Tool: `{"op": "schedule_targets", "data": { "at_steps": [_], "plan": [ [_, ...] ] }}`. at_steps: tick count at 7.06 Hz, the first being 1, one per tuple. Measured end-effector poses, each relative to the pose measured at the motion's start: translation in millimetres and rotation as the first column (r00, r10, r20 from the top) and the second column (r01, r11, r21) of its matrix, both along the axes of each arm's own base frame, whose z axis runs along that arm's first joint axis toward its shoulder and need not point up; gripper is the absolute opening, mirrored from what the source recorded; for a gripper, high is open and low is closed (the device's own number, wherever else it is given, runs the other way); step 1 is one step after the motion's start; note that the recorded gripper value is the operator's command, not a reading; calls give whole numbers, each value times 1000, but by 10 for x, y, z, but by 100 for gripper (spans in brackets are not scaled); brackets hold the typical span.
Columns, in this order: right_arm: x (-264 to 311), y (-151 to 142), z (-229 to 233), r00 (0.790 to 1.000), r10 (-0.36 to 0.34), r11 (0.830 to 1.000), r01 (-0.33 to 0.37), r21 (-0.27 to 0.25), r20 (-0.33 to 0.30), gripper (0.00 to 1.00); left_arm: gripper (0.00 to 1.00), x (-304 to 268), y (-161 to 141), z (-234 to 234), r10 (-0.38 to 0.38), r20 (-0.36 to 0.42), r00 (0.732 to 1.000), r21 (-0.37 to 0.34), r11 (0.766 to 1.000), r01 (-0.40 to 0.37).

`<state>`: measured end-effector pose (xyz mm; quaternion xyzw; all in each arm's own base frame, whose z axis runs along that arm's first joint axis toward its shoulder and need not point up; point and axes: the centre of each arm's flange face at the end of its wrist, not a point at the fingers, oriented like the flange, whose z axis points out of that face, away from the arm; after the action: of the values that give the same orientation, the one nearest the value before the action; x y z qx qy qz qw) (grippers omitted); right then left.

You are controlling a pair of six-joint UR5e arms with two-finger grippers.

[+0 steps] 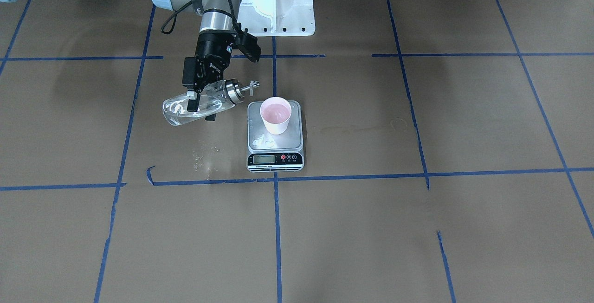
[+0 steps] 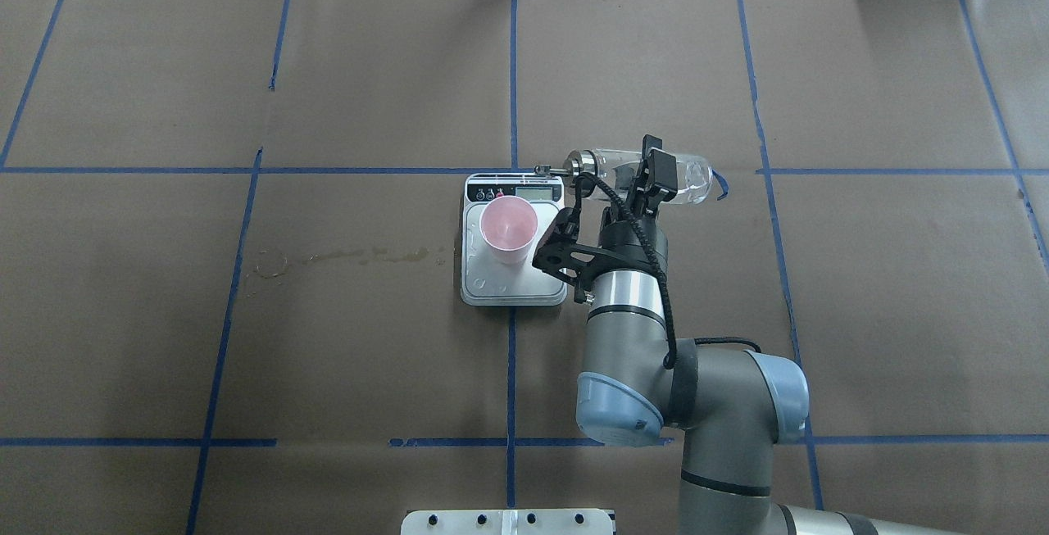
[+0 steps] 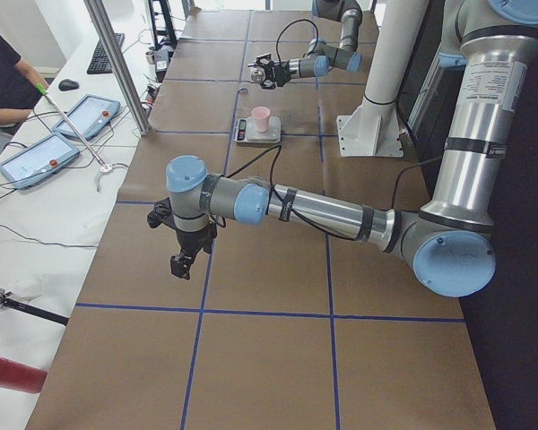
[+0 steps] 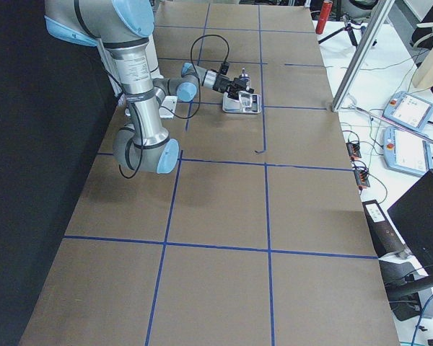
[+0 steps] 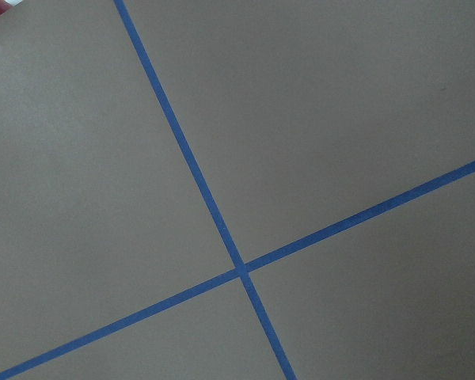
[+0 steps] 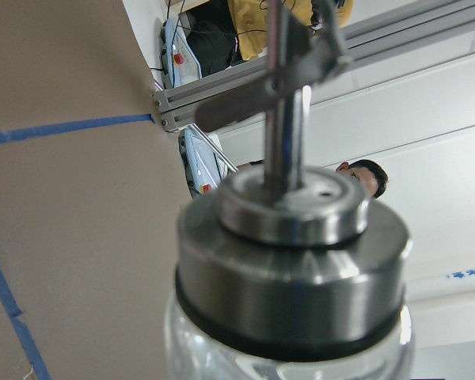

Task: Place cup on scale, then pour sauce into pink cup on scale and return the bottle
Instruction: 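Tilt the dispenser spout over the pink cup to pour sauce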

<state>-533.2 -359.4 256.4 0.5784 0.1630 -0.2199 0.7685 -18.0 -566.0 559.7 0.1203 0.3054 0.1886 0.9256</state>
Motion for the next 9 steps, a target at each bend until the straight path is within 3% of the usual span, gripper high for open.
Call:
{"op": "schedule_targets", "data": {
  "at_steps": [2,4,8,9],
  "plan": [
    [-130,-48,90,983,-1,1000,6,27,-182,0,100,-22,0,70,-1,1,1000,-12,1000,1],
    [-190,-75,186,948,8,999,7,49,-318,0,100,-25,-14,90,-2,0,1000,-5,1000,2],
    [-261,-10,223,893,30,996,13,92,-450,0,100,-20,-83,313,-7,-3,1000,20,1000,7],
    [-255,6,165,868,39,994,16,106,-495,0,100,-19,-86,323,-8,-4,1000,20,1000,8]
  ]
}}
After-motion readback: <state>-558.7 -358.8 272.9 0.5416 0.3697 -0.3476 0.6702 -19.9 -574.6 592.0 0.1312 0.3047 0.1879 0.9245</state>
